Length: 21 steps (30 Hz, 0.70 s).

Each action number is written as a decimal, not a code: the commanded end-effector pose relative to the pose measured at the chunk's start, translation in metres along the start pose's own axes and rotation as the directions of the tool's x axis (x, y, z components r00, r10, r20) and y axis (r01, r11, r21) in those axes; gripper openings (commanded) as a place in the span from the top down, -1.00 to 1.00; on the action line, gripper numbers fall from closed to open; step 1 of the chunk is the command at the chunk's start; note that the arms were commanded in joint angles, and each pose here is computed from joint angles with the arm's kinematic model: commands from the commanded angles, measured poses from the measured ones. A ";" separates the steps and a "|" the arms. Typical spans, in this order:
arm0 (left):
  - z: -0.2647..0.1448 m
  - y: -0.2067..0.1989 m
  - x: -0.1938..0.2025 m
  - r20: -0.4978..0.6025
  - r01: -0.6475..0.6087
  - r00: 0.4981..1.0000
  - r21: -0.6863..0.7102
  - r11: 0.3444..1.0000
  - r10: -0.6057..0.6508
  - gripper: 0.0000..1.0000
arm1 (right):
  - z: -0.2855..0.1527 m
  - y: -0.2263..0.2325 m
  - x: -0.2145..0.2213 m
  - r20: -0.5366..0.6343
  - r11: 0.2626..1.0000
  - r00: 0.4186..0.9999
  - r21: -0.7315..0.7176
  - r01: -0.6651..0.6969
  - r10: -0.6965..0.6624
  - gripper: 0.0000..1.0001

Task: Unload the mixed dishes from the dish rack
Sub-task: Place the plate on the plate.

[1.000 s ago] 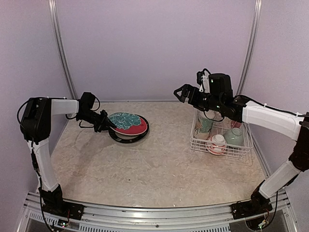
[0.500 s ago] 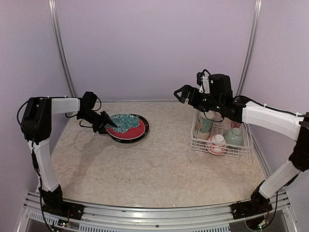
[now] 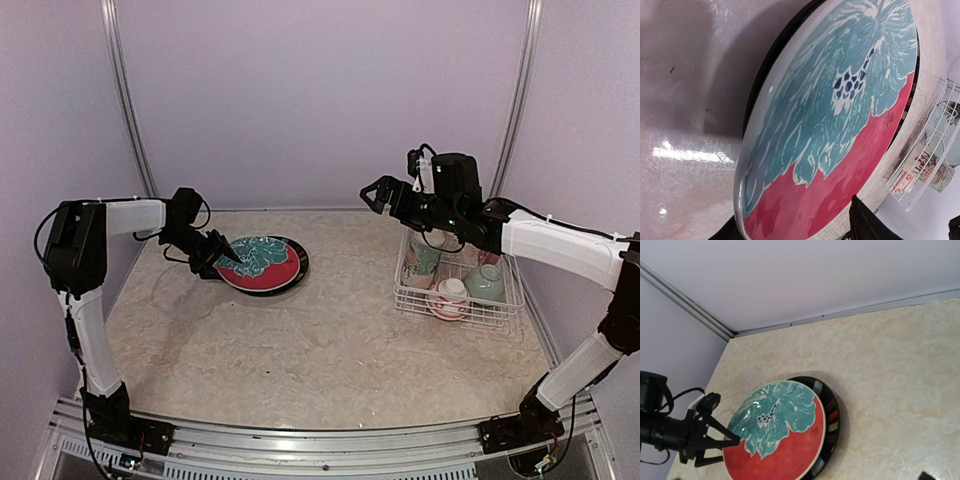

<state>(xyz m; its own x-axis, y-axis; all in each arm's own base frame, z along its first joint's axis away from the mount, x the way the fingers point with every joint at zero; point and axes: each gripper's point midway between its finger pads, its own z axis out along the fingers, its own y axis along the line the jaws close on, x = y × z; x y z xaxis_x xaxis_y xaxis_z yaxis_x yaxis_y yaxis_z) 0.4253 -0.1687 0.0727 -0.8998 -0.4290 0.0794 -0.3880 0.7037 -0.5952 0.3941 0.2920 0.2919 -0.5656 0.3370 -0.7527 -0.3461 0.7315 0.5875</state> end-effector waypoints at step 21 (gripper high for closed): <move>0.014 -0.006 -0.010 0.015 -0.082 0.996 -0.097 0.992 0.084 -0.28 | -0.003 -0.002 -0.006 0.004 1.000 1.000 0.021 0.006 -0.006 -1.00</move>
<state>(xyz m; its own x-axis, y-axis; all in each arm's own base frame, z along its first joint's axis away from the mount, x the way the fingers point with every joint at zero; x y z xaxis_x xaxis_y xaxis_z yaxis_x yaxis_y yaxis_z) 0.4331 -0.1707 0.0617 -0.9064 -0.4167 0.0686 -0.3821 0.7400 -0.5535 0.3931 0.2900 0.2884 -0.5790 0.3261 -0.7473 -0.3303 0.7442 0.5806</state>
